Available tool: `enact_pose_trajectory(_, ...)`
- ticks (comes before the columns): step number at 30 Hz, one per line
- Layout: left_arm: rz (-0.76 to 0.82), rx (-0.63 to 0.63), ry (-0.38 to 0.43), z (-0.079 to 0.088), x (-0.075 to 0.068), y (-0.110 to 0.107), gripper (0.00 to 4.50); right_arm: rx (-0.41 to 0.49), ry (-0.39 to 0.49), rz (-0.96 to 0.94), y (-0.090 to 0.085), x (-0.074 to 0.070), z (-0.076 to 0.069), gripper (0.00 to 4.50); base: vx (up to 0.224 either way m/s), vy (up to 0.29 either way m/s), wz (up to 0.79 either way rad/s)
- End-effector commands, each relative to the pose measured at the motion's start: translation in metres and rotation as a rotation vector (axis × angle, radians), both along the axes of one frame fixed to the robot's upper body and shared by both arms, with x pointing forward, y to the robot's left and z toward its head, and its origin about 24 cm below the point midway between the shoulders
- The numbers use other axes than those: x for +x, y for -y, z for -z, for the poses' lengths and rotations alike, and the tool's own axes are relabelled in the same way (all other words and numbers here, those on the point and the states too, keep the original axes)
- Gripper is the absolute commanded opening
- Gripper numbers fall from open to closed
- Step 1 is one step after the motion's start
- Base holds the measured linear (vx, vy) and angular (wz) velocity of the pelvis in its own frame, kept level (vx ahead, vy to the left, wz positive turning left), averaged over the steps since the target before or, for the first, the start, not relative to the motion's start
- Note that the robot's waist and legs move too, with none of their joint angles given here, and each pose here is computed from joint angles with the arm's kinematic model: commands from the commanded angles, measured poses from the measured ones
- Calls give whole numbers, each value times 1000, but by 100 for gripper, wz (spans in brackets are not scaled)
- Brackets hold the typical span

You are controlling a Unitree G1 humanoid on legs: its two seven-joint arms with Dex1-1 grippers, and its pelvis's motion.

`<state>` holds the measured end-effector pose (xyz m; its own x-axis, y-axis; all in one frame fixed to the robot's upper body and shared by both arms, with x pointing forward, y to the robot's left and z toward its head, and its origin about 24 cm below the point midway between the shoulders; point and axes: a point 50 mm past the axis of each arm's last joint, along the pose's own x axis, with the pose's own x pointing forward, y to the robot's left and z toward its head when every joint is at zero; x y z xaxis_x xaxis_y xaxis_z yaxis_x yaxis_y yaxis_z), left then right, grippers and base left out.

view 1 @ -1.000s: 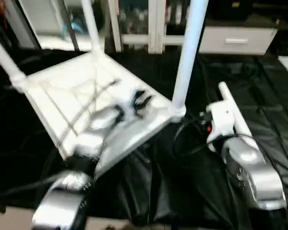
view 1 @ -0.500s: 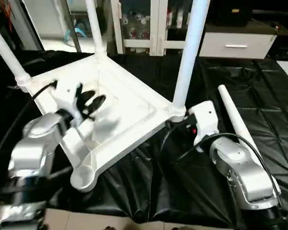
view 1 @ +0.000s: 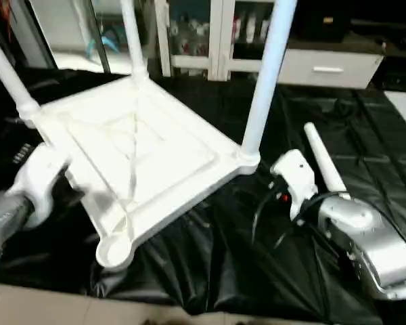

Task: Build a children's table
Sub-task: Rotate leg to tighten, then rotate table base

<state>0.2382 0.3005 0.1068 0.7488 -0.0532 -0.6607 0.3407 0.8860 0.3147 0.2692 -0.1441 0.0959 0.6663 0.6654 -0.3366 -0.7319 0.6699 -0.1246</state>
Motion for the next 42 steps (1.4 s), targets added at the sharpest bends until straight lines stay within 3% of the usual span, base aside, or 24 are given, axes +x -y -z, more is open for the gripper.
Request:
enact_pose_trajectory(1,4,18,-18,-8,-5,-2,245,-3,9,-4,5,3,-3,377,0,0,0)
enact_pose_trajectory(2,11,22,-51,-7,-10,-2,245,-4,7,-5,6,4,-3,377,0,0,0)
enact_pose_trajectory(3,55,8,-139,-3,-20,4,245,-11,6,-15,9,5,-3,377,0,0,0)
enact_pose_trajectory(7,117,-68,-211,11,-25,23,245,-22,11,-22,10,7,-2,377,0,0,0)
enact_pose_trajectory(10,167,-99,-228,26,-19,42,245,-2,24,-14,9,8,-6,377,0,0,0)
enact_pose_trajectory(14,201,-152,-213,37,-7,59,245,1,32,-4,9,8,-7,377,0,0,0)
enact_pose_trajectory(18,192,-162,-103,51,32,80,245,12,52,44,11,10,-7,377,0,0,0)
enact_pose_trajectory(20,189,-154,-87,52,38,82,245,16,54,47,11,10,-8,377,0,0,0)
enact_pose_trajectory(21,189,-144,-51,53,50,87,245,19,55,55,10,9,-7,377,0,0,0)
enact_pose_trajectory(25,206,-144,-8,51,70,99,245,17,55,72,10,6,-5,377,0,0,0)
enact_pose_trajectory(32,329,-205,-19,58,85,141,245,22,59,123,13,6,-6,377,0,0,0)
enact_pose_trajectory(36,365,-240,8,67,92,169,245,28,75,229,20,15,-8,377,0,0,0)
enact_pose_trajectory(42,406,-235,52,62,91,176,245,36,116,391,27,23,-16,377,0,0,0)
